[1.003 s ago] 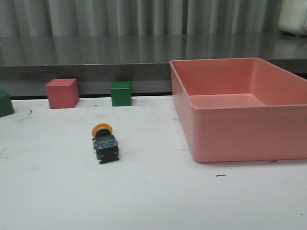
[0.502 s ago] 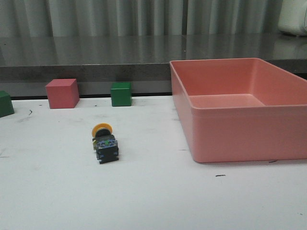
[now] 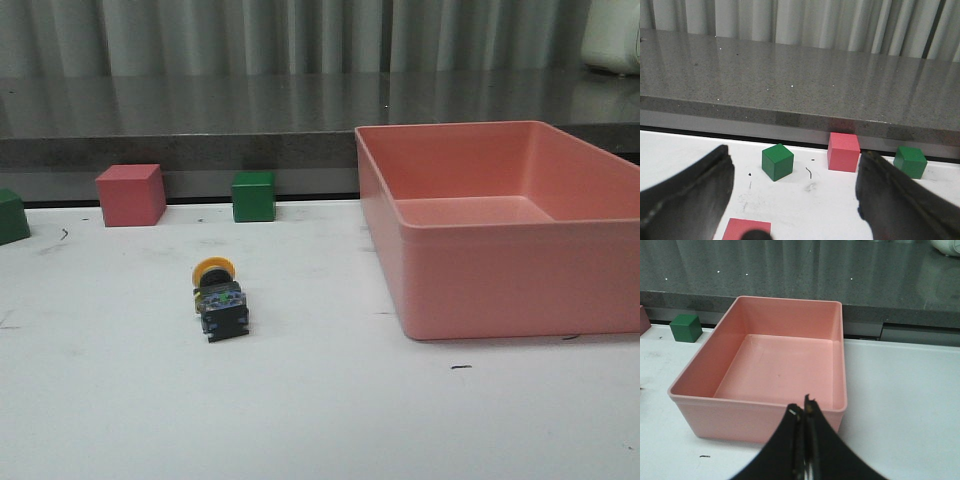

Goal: Place and stand button with both arms
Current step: 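Raise the right gripper away from the button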

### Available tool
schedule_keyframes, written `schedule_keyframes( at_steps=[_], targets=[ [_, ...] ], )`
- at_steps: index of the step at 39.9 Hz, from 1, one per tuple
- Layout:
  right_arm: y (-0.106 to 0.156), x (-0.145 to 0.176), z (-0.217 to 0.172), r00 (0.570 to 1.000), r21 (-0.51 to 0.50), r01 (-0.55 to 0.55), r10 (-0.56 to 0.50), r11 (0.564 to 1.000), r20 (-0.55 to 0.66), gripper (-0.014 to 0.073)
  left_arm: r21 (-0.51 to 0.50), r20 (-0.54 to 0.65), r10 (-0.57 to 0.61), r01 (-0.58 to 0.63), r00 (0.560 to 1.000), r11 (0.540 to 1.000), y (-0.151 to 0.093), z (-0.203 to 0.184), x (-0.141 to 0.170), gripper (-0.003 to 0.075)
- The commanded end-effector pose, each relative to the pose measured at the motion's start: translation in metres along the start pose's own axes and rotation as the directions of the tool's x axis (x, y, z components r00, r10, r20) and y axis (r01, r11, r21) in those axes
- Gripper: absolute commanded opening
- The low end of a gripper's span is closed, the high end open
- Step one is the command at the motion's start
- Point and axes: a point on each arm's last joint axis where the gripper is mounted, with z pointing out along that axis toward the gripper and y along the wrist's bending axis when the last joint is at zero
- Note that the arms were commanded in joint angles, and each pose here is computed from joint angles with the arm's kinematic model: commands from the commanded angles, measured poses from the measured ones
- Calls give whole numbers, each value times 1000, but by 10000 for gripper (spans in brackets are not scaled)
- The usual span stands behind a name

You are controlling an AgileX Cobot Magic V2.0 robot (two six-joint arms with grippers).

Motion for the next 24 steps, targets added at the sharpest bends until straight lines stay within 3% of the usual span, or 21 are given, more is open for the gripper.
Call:
schedule_keyframes(
  at_steps=[1,8,15,19,24],
  targets=[
    [1,-15,-3,994,-7,27,-27,1000,104,-71,36,55,-18,16,998,999,-5,12,-25,491],
    [1,-15,-3,994,-7,27,-27,1000,104,-71,178,-41,6,2,999,984,-29,42,-36,491],
    [1,-15,-3,994,-7,27,-27,1000,104,-71,349,-139,68,-15,988,937,-70,70,-36,491],
    [1,-15,-3,994,-7,27,-27,1000,104,-71,390,-258,82,26,963,920,-91,90,-35,491],
    [1,-15,-3,994,-7,27,-27,1000,104,-71,386,-446,103,87,889,918,-110,118,-31,491]
  ],
)
